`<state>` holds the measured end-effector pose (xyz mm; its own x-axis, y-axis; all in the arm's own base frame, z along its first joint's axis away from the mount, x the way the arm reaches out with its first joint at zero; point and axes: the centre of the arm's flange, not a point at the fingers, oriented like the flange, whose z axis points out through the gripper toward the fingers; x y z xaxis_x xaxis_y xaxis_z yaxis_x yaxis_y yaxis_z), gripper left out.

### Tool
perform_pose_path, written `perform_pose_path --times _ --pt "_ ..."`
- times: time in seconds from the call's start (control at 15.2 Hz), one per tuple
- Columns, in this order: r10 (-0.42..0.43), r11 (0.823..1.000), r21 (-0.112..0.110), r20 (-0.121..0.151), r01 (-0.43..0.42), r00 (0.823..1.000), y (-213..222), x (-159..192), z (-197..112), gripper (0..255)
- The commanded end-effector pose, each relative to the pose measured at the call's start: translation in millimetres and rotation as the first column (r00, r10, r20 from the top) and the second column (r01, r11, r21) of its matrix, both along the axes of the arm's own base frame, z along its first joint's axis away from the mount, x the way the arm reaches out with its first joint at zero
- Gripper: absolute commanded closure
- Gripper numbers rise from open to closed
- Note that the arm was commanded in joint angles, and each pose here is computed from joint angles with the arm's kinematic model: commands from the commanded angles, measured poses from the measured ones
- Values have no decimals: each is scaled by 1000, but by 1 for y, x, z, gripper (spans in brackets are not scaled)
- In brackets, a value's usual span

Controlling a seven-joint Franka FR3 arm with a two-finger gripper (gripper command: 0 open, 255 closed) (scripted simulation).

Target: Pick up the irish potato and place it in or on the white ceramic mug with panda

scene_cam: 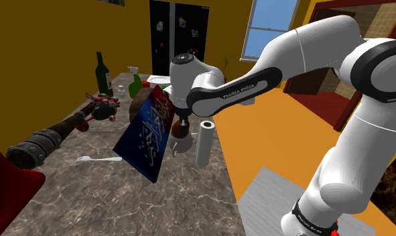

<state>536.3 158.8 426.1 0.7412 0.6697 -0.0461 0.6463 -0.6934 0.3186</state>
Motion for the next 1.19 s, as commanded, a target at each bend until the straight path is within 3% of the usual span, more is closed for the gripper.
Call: perform_pose_path --times 0.0,0.33,0.4,0.73,0.99,1.12 --pt "0 1000 0 0 0 1000 0 0 -2 255" --pt "0 1000 0 0 0 1000 0 0 -2 255" --pt "0 1000 0 0 0 1000 0 0 -2 0" --pt "0 1000 0 0 0 1000 0 0 -2 0" --pt "0 1000 0 0 0 1000 13 -9 46 0" --pt "0 1000 0 0 0 1000 13 -9 46 0"
